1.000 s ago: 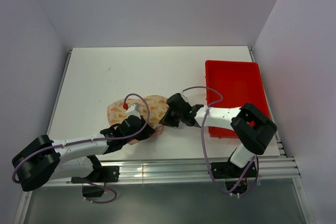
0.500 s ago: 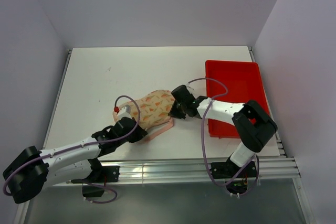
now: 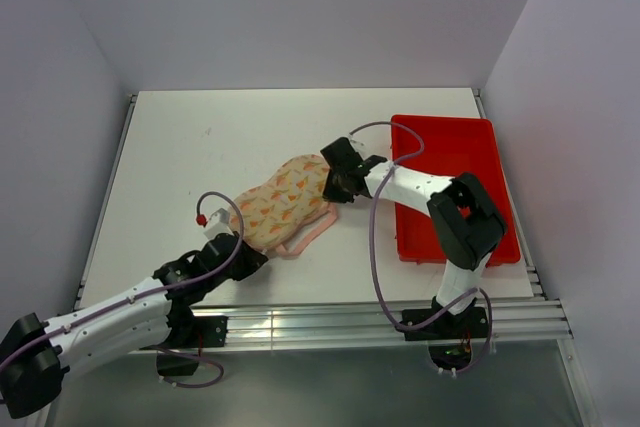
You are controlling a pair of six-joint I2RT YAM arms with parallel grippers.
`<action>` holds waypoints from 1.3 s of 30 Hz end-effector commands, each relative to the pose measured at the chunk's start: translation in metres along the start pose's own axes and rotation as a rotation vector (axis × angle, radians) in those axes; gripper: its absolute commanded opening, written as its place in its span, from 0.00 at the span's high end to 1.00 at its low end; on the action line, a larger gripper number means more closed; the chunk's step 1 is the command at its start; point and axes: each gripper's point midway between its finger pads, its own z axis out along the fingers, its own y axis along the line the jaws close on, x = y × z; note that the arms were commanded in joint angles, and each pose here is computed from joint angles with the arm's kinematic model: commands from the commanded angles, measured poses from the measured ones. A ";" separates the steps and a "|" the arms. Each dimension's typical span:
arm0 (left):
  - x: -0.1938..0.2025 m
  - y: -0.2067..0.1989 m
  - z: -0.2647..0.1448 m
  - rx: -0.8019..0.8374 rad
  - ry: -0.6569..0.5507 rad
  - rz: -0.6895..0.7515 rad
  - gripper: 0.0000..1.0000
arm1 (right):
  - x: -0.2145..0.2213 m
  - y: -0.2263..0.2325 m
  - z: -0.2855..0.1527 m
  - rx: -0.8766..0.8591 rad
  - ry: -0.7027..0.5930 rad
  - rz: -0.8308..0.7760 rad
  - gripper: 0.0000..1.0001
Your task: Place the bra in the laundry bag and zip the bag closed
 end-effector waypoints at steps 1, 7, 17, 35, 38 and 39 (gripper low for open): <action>0.001 0.017 -0.001 -0.061 -0.003 0.001 1.00 | -0.038 0.005 -0.002 0.030 -0.089 -0.060 0.91; 0.003 -0.008 0.002 0.016 0.011 0.032 1.00 | -0.042 0.026 -0.031 -0.043 -0.101 -0.079 0.49; 0.019 -0.066 0.021 0.160 0.063 0.124 1.00 | 0.013 0.046 -0.082 -0.184 -0.040 -0.076 0.33; 0.035 -0.127 0.047 0.287 0.157 0.261 1.00 | 0.088 0.044 -0.070 -0.302 0.076 0.121 0.33; 0.038 -0.125 0.047 0.285 0.167 0.257 1.00 | 0.088 0.044 -0.066 -0.303 0.067 0.148 0.33; 0.038 -0.126 0.047 0.290 0.166 0.257 1.00 | 0.089 0.043 -0.063 -0.298 0.075 0.152 0.33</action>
